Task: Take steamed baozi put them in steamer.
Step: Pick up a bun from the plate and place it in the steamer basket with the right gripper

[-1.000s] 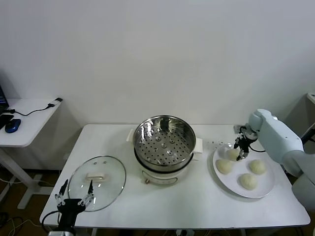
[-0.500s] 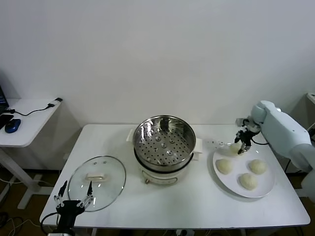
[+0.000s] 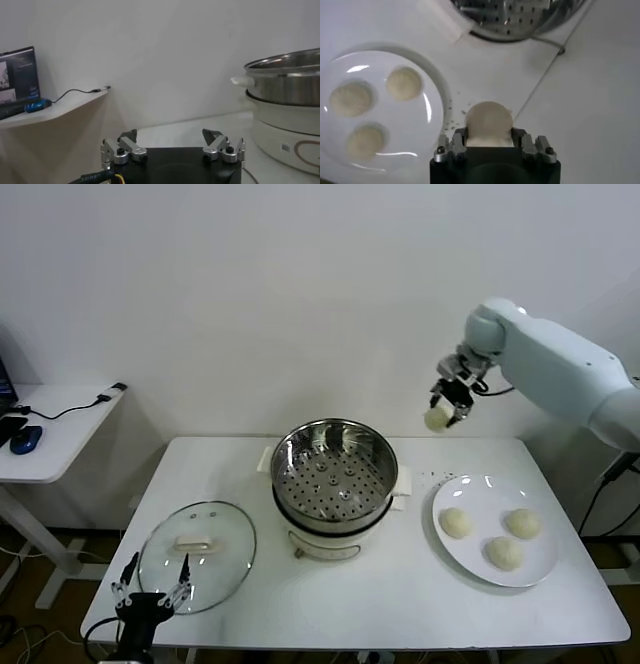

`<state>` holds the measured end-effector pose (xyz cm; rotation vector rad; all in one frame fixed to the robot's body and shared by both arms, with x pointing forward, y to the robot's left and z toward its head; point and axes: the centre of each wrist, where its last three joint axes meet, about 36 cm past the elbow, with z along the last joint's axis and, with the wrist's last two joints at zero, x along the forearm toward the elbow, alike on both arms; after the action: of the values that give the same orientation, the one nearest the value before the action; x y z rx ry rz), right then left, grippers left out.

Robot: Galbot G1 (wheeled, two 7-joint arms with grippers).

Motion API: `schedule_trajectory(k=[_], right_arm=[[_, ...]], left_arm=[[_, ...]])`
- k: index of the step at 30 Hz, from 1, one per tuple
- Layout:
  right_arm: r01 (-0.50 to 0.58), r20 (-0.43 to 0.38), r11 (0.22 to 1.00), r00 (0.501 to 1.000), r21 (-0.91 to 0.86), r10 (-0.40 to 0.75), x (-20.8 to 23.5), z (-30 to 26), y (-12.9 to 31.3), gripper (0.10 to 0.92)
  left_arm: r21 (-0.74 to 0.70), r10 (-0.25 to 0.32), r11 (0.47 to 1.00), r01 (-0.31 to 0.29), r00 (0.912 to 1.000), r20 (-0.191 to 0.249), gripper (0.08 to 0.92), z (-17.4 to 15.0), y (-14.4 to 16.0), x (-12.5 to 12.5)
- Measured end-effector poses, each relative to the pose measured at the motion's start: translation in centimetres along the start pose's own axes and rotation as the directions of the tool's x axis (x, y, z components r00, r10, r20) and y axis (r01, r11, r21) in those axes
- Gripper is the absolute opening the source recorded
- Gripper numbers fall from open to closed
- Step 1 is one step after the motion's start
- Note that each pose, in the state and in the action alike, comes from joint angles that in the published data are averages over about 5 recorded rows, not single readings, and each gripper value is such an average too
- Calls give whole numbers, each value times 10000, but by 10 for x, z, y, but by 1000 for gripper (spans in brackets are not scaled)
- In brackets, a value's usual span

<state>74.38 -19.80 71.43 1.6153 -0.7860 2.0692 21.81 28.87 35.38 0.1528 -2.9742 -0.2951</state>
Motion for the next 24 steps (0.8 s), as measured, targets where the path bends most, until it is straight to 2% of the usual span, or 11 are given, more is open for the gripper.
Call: schedule_trajectory(k=[6, 12, 18, 24], right_arm=[[68, -357, 9652, 9994, 2613, 27, -1, -62, -48, 594], [204, -582, 8973, 9983, 4409, 59, -27, -112, -78, 594], [303, -644, 8441, 9979, 5353, 50, -61, -144, -95, 594], [456, -681, 8232, 9976, 5659, -84, -92, -160, -102, 597]], left_arm=[[-59, -95, 9999, 95, 10000, 5, 823, -3, 3, 1], [-124, -145, 9998, 145, 9999, 18, 823, -5, 6, 1], [-152, -212, 9997, 211, 9998, -47, 823, -4, 8, 4], [-170, -273, 9995, 271, 9996, -119, 823, -1, 11, 5]])
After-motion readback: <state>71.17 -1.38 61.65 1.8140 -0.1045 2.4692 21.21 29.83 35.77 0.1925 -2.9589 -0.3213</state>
